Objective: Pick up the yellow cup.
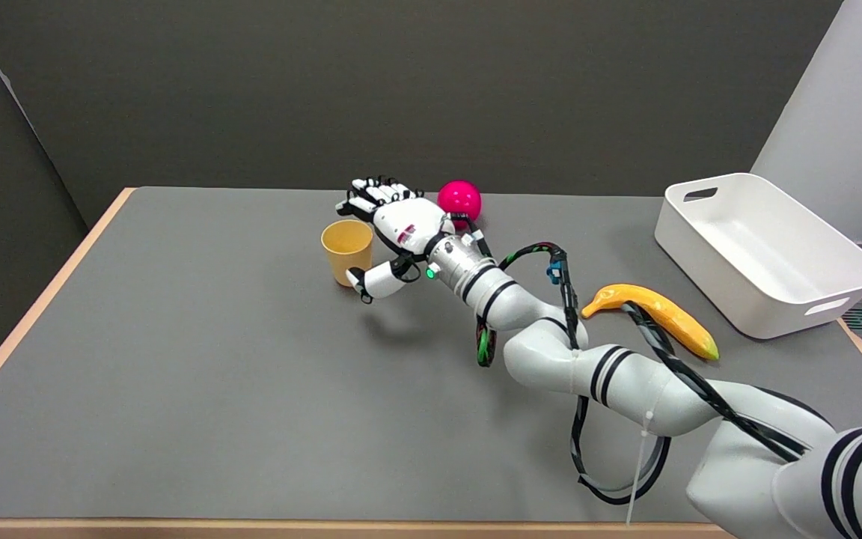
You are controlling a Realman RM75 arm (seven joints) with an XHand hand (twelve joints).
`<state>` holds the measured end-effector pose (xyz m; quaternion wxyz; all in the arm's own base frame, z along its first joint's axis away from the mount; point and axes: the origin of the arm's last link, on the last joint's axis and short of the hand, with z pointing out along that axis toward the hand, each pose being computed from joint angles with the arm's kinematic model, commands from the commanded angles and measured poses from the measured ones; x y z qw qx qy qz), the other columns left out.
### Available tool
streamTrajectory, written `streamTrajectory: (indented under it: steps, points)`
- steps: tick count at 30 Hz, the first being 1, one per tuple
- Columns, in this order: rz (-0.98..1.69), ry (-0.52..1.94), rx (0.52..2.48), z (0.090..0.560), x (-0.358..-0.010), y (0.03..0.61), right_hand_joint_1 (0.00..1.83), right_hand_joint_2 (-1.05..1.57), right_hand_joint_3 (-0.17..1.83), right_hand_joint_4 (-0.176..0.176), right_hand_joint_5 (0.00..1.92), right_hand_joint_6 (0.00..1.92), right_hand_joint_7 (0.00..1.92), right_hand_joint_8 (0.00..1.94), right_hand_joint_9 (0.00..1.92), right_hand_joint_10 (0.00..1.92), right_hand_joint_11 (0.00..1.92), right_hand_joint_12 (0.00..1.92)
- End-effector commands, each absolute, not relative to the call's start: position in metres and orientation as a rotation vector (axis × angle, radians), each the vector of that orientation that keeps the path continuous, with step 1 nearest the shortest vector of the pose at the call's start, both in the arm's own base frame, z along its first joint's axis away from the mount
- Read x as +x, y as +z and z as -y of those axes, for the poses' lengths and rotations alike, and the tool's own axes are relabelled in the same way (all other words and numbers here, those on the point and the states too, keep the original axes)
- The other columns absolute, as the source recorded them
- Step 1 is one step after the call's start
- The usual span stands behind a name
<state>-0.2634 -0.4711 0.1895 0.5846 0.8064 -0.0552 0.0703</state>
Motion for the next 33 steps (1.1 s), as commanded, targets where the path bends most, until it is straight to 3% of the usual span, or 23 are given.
streamTrajectory:
  steps: [1,10,19,23,25,33]
  points:
    - [0.192,0.093,1.82,0.4793,-0.2866,0.2013,0.64,0.64,0.89,0.083,0.22,0.42,0.0,0.12,0.0,0.15,0.0,0.73]
    - [0.197,0.088,1.816,0.4781,-0.2903,0.2018,0.68,0.67,0.87,0.085,0.25,0.46,0.0,0.11,0.0,0.12,0.0,0.68]
    - [0.194,0.097,1.819,0.4757,-0.2913,0.2012,0.68,0.73,0.85,0.091,0.29,0.61,0.0,0.11,0.0,0.1,0.0,0.63]
    - [0.187,0.109,1.821,0.4741,-0.2908,0.201,0.67,0.7,0.94,0.09,0.29,0.74,0.0,0.11,0.0,0.09,0.0,0.61]
    - [0.185,0.114,1.823,0.4738,-0.29,0.2003,0.69,1.22,0.37,0.17,0.46,1.69,0.03,0.09,0.0,0.11,0.0,0.58]
    - [0.171,0.122,1.833,0.4736,-0.286,0.1974,0.8,1.11,0.47,0.176,0.6,1.65,0.06,0.22,0.01,0.16,0.0,0.57]
